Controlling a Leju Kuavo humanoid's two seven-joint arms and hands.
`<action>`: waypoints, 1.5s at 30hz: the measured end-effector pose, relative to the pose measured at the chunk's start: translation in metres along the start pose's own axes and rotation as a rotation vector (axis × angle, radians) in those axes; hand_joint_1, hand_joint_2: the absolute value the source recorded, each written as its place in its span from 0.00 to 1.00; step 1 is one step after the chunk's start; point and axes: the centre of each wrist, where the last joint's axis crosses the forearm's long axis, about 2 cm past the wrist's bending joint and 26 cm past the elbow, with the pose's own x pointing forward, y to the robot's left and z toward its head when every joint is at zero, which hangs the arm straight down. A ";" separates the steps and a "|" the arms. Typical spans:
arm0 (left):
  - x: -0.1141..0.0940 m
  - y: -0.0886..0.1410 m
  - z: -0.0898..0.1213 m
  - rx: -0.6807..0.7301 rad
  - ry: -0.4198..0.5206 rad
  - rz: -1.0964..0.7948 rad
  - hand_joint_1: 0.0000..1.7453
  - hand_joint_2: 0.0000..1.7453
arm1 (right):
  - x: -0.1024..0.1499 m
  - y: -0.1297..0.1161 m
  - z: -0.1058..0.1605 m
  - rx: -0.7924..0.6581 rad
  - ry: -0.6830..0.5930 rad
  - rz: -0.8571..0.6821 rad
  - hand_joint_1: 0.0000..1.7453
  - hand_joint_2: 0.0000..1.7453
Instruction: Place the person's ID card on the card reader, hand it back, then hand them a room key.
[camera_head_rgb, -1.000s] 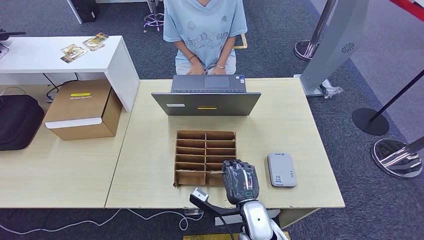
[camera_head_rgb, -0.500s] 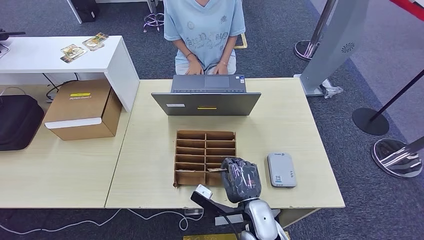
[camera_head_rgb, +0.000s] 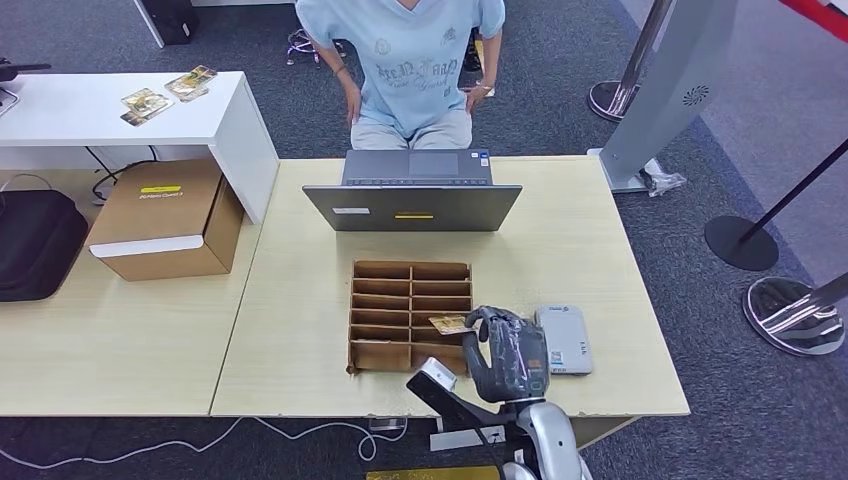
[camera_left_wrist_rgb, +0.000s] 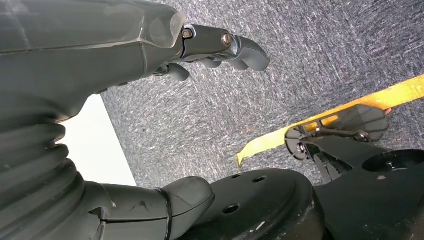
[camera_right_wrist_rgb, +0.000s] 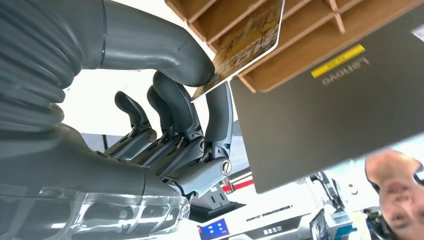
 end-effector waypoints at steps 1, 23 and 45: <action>0.000 0.000 0.000 0.000 0.000 0.000 0.00 1.00 | 0.000 -0.002 0.001 -0.006 -0.002 -0.014 0.90 1.00; 0.000 0.000 0.000 0.002 0.003 -0.018 0.00 1.00 | -0.001 -0.031 -0.005 -0.220 -0.096 -0.109 0.97 1.00; 0.001 -0.004 0.000 -0.003 0.001 -0.023 0.00 1.00 | 0.009 -0.056 -0.051 -0.399 -0.206 -0.056 0.99 1.00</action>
